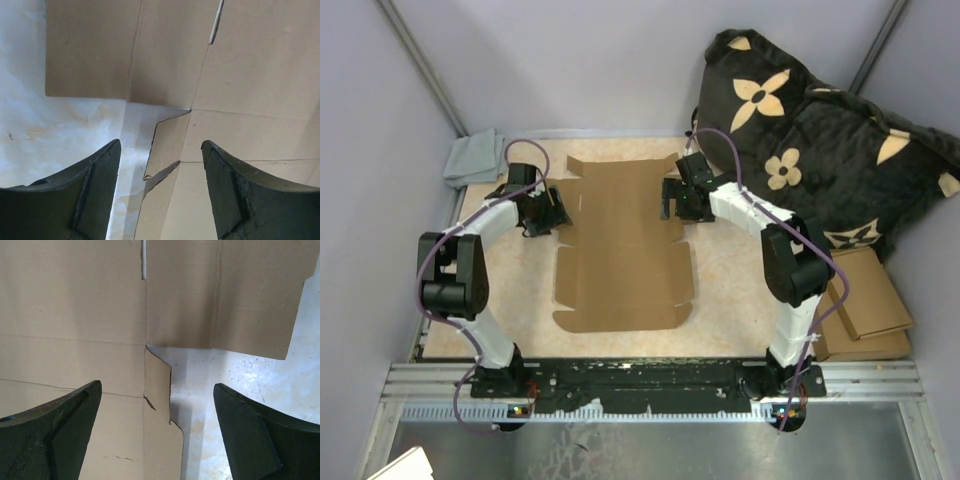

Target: Fold the paper box

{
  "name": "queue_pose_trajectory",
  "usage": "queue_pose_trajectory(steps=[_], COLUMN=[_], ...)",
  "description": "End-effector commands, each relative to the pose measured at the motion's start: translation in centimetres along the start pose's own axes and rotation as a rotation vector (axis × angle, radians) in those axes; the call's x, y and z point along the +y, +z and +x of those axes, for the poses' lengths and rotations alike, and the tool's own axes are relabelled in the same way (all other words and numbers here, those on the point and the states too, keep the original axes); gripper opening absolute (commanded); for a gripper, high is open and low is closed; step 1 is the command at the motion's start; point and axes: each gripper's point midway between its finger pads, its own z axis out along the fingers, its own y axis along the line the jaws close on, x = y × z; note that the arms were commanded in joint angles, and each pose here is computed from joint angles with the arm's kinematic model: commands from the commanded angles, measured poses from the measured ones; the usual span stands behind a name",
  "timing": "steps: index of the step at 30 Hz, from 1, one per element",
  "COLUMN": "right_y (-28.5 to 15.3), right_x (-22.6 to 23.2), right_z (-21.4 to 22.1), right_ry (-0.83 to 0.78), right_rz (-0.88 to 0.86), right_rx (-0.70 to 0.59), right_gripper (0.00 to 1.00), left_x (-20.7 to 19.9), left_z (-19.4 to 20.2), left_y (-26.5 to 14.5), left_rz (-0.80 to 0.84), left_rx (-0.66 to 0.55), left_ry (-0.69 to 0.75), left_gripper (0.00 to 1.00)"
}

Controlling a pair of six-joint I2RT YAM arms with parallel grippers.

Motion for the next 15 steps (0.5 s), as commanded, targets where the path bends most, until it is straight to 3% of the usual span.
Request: queue_pose_trajectory(steps=[1,15], right_y=[-0.3,-0.5], right_x=[1.4,5.3], right_z=[-1.3,-1.0], right_ry=[-0.033,-0.109], right_rz=[-0.023,-0.096], right_rx=[-0.024,-0.020], right_gripper=[0.95,0.95], left_x=[-0.7,-4.9], left_z=[-0.1,1.8], left_y=[0.0,-0.7], left_rz=[0.036,0.231], left_rx=[0.029,0.079], left_ry=[-0.003,-0.005], left_gripper=[0.72,0.66])
